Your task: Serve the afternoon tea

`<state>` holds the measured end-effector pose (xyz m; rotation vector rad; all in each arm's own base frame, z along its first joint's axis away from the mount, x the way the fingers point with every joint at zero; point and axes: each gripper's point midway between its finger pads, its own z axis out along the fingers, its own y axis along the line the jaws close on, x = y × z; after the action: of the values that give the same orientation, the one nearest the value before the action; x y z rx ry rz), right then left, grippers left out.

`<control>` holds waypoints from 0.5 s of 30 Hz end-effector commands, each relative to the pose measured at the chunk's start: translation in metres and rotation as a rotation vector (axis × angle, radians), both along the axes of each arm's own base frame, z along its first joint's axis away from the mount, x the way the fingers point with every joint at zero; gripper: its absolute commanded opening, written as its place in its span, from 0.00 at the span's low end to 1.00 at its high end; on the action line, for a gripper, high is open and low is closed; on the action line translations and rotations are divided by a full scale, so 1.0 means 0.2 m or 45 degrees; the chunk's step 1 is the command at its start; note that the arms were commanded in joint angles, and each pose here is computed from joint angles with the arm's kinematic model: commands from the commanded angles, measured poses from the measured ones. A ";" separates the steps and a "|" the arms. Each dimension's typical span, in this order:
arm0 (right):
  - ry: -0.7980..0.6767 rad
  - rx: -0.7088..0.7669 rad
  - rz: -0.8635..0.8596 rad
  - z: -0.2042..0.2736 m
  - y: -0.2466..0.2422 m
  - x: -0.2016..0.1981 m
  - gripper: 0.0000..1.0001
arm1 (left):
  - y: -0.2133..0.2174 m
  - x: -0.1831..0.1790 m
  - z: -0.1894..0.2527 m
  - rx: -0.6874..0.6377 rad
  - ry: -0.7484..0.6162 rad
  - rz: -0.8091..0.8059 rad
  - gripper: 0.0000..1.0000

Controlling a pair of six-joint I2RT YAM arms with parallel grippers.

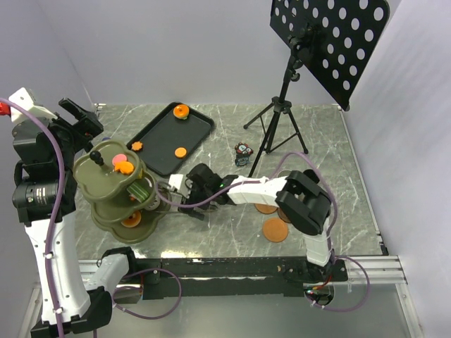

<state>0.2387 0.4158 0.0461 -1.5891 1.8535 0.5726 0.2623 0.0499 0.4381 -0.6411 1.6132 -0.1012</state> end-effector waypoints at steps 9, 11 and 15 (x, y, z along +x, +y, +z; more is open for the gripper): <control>-0.189 -0.037 -0.044 -0.05 0.07 0.09 0.80 | 0.01 0.01 0.02 0.002 -0.030 0.001 1.00; -0.195 -0.035 -0.043 -0.03 0.06 0.08 0.71 | 0.01 0.01 0.02 0.003 -0.029 0.005 1.00; -0.205 -0.005 -0.041 0.05 0.03 0.05 0.58 | 0.01 0.00 0.01 0.011 -0.025 0.008 1.00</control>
<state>0.2453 0.4227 0.0311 -1.5979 1.8146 0.4280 0.2644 0.0517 0.4327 -0.6477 1.6259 -0.0940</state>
